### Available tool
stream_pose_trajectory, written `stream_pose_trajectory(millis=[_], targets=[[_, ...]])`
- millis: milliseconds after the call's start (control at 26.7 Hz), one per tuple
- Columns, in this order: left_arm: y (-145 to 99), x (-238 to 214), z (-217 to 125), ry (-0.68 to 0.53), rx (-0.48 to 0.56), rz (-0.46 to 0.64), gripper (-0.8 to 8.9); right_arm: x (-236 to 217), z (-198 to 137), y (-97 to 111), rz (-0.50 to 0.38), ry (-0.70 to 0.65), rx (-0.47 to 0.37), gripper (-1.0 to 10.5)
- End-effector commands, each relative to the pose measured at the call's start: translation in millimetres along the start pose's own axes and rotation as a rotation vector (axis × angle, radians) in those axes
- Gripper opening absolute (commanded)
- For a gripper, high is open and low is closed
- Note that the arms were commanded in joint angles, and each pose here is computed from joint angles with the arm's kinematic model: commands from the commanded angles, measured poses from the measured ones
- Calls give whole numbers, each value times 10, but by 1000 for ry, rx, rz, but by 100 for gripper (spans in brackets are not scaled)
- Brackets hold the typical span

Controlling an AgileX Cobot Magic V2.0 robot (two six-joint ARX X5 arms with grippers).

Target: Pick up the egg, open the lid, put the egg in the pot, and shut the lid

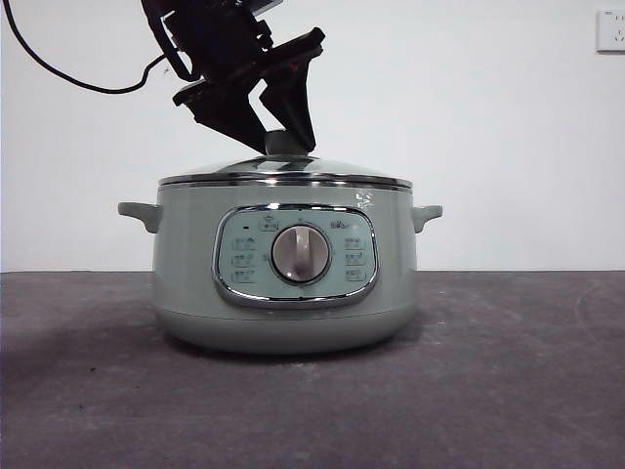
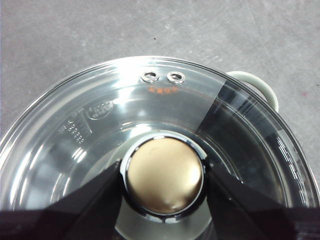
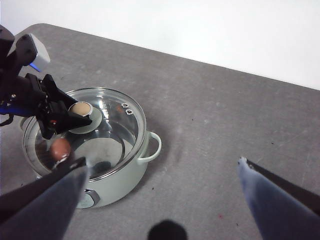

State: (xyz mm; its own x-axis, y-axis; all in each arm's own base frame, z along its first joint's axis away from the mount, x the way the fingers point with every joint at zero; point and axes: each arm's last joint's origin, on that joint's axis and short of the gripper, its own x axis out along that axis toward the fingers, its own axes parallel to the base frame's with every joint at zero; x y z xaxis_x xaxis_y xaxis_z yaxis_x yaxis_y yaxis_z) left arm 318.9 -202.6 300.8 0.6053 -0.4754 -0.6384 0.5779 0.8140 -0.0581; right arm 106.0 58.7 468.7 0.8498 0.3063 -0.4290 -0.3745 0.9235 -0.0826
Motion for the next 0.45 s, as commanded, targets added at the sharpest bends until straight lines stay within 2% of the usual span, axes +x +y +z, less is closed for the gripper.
stream_pose_trajectory(millis=[37, 187, 225, 375, 412, 450], targets=[[-13, 30, 23, -11, 11, -2, -9, 2, -1, 1, 2, -2, 9, 503], [-12, 29, -3, 16, 5, -1, 13, 2, -1, 1, 2, -2, 9, 503], [-12, 29, -4, 17, 4, -1, 46, 2, -1, 1, 2, -2, 9, 503], [-10, 28, -4, 17, 0, -1, 437, 3, -17, 5, 15, 15, 6, 503], [-10, 28, -5, 19, 0, -1, 484, 3, -24, 10, 32, 23, 5, 503], [-10, 28, -8, 21, 0, -1, 491, 2, -33, 15, 49, 32, 4, 503]])
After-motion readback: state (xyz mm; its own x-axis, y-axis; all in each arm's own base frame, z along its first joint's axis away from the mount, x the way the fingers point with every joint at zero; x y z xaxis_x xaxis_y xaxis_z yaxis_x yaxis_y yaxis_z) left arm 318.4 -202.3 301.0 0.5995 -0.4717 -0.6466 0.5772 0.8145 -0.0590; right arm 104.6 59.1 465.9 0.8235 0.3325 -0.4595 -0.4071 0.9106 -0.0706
